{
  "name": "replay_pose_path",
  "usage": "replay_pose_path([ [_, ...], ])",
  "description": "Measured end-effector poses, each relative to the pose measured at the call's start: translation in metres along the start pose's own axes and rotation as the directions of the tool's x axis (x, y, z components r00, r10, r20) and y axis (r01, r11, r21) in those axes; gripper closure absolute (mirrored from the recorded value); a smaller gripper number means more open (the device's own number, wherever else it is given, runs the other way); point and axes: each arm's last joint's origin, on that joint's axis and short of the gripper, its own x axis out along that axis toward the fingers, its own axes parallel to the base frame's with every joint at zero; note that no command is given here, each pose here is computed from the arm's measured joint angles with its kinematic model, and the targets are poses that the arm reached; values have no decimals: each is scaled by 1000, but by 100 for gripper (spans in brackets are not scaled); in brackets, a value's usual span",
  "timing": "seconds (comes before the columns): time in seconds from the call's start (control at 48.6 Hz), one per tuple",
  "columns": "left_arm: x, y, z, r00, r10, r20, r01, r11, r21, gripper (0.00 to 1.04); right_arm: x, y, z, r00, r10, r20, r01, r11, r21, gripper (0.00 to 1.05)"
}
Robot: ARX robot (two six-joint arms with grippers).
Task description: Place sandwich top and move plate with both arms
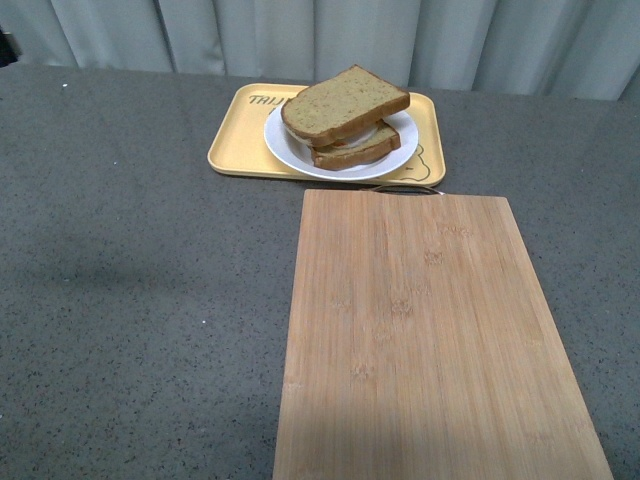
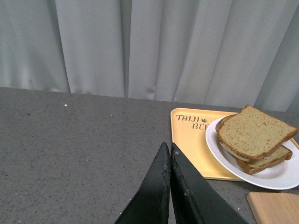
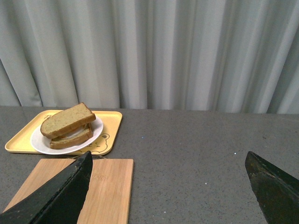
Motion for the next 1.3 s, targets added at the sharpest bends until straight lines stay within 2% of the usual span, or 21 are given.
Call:
replay_pose_path([
  [0.227,-39,11,13,1000,-2,5,2,1000,6,101,0,0,0,1000,0,0,0,1000,0,9],
  [0.494,-72,18,11,1000,8,-2,-8,1000,8,101,0,0,0,1000,0,0,0,1000,0,9],
  [1.297,-133,18,20,1000,6,26,-6,1000,8,101,0,0,0,1000,0,0,0,1000,0,9],
])
